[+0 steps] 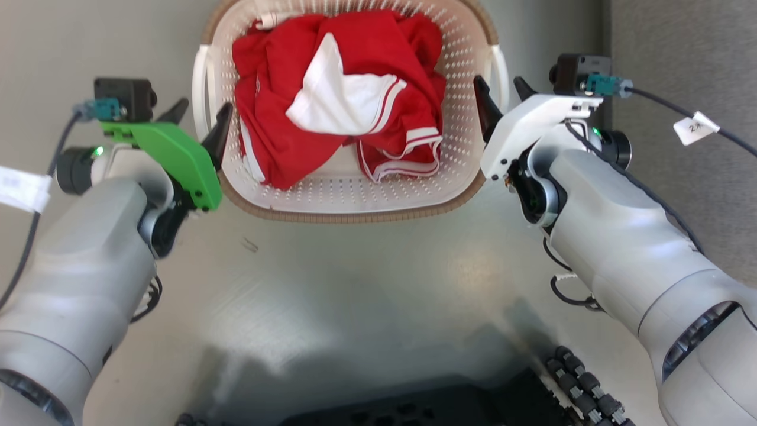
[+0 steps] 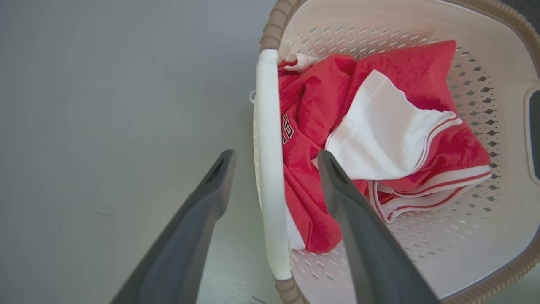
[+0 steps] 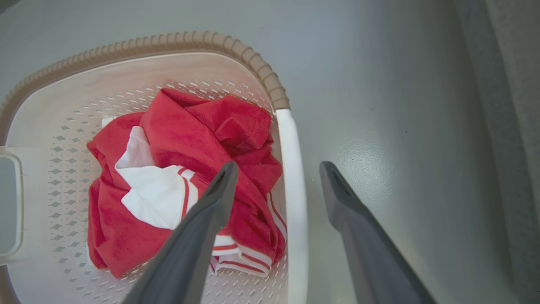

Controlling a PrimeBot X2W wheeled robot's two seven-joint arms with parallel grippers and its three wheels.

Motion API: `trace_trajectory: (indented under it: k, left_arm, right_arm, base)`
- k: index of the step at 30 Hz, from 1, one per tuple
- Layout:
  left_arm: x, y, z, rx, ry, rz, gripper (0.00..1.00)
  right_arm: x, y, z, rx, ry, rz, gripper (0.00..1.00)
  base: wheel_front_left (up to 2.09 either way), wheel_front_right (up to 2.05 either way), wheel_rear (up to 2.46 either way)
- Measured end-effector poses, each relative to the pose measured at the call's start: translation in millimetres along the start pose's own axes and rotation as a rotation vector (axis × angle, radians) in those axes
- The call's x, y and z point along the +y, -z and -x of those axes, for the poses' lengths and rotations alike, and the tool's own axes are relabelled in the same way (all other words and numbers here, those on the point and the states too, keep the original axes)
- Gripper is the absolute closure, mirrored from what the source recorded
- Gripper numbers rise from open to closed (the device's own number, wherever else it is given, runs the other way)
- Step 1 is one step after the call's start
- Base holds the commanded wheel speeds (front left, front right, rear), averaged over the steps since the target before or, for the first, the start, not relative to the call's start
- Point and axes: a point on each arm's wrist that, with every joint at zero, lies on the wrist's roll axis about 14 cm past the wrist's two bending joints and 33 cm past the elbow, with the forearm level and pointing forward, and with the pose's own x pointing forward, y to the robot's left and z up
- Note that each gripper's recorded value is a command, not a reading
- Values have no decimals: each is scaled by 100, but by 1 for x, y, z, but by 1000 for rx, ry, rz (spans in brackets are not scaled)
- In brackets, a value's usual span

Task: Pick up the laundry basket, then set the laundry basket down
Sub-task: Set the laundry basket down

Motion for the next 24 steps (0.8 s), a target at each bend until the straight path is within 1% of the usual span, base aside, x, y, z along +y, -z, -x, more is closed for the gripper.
trace_trajectory:
  k: [6,10,13,16,24]
  left_arm:
    - [-13,-6,16,-27,10,-29,0]
    - [-27,-19,27,-74,33,-43,0]
    - [-40,-34,40,-122,49,-63,0]
    - [-46,-44,51,-154,55,-75,0]
    - [-74,-69,81,-248,88,-83,0]
  right_arm:
    - [-1,-15,18,-39,14,-5,0]
    - [-1,-28,32,-76,16,-14,0]
    - [5,-50,45,-137,-2,5,0]
    - [9,-63,57,-176,-14,13,0]
    - [17,-112,94,-328,-47,49,0]
  base:
    - [0,0,0]
    - [0,0,0]
    - [0,0,0]
    - [0,0,0]
    - [0,0,0]
